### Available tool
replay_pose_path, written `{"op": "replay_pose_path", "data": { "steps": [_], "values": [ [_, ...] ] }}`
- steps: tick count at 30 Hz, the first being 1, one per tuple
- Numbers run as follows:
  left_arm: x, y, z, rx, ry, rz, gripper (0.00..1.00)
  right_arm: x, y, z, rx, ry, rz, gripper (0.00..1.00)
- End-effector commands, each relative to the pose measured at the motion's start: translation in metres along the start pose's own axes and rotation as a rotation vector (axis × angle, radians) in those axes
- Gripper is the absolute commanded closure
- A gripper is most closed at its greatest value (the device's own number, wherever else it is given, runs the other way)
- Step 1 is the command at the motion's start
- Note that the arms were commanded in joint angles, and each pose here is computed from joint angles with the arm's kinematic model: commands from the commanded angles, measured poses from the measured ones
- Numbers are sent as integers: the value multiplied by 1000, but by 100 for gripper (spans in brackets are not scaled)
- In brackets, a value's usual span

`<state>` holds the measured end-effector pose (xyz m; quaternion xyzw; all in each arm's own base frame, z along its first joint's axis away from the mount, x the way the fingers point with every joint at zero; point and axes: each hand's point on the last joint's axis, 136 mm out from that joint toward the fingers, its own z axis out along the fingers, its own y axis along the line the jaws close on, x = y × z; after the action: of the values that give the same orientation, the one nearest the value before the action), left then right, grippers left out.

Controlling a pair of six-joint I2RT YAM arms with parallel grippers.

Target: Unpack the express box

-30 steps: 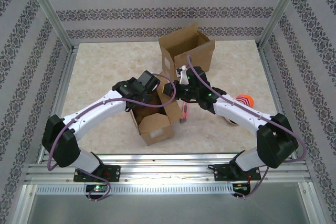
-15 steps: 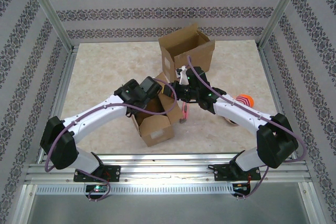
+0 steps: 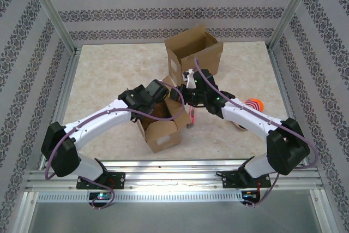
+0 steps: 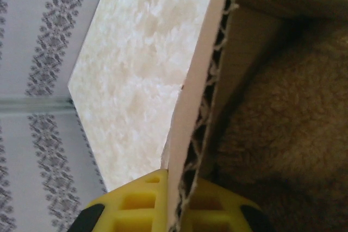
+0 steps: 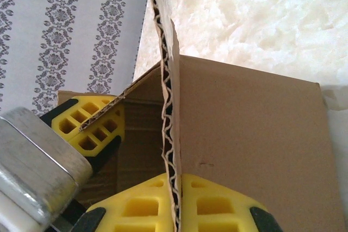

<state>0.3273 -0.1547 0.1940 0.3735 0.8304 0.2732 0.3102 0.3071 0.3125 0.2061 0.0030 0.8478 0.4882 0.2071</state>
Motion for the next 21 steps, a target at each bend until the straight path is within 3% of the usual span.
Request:
{"op": "replay_pose_path", "data": {
  "steps": [1,3,12,17,19,21],
  "values": [
    [-1,1,-9,21,3,22,100,-1,7,-3,-28,30,-36,100],
    [-4,7,-13,14,-3,18,100,-3,10,-8,-29,35,-58,100],
    [-9,33,-27,44,5,-45,100,-8,26,-58,31,-8,-246,67],
    [-6,38,-29,73,29,-70,100,-6,29,-82,87,-42,-339,60],
    [-4,41,-29,88,36,-87,100,-5,30,-90,103,-54,-372,51],
    [-2,42,-30,99,46,-99,100,-2,34,-96,105,-58,-415,51]
  ]
}}
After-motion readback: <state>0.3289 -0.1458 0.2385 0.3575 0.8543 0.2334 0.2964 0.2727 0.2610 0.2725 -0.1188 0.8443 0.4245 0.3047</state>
